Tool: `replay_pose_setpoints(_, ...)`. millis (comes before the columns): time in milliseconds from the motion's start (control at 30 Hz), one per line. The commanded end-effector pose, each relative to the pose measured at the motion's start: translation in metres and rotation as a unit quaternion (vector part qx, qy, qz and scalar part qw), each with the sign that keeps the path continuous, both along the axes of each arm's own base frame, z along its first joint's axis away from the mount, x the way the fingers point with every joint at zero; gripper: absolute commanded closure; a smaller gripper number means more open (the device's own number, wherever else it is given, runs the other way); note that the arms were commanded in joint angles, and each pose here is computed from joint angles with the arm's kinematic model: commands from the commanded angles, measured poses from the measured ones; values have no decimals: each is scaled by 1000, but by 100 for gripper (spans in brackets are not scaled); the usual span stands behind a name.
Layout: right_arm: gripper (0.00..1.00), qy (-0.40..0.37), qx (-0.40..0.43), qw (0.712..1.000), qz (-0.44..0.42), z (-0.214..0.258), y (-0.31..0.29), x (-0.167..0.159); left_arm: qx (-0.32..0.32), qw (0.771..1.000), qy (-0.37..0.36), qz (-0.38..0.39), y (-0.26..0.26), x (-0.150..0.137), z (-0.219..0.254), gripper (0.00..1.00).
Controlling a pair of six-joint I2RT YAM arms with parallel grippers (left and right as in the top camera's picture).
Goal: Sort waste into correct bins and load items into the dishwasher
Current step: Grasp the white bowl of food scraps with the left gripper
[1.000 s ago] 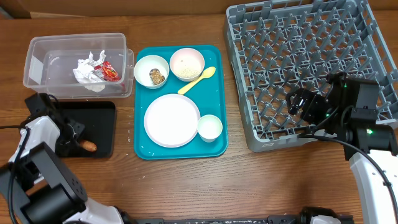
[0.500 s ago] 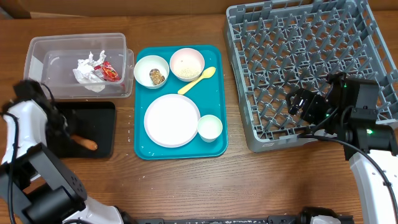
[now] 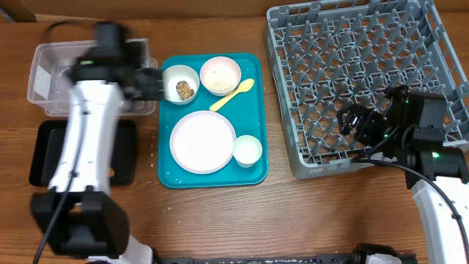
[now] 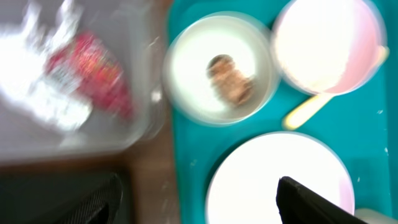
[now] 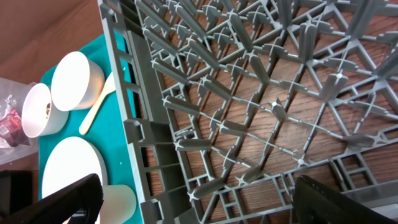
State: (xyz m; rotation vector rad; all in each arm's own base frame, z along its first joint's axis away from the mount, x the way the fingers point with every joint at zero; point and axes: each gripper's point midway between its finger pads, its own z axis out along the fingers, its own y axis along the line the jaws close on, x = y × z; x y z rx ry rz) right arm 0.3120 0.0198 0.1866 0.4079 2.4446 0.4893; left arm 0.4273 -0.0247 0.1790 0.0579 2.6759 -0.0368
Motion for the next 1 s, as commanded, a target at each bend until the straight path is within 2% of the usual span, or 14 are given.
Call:
replay_pose_setpoints(0,0,-12,-5,1000,-4,8,-3,4,79,994,-10,-75,-22,23,-20,19)
replay_pose_setpoints(167,0,-9,-4,1000,-4,7,-3,3,111,976,9,-187,-55,44,-76,22)
replay_pose_setpoints(400,0,-1,-4,1000,-4,5,-2,0,104,970,27,-219,-65,54,-118,23)
replay_pose_setpoints(467,0,-2,-4,1000,-4,5,-2,1,87,967,27,-239,-74,55,-125,26)
replay_pose_setpoints(667,0,-1,-4,1000,-4,5,-2,0,74,966,47,-245,-78,52,-147,41)
replay_pose_setpoints(833,0,-2,-4,1000,-4,5,-2,1,71,965,74,-241,-76,44,-165,45)
replay_pose_setpoints(967,0,-3,-4,1000,-4,6,-3,1,68,967,77,-235,-76,43,-166,53)
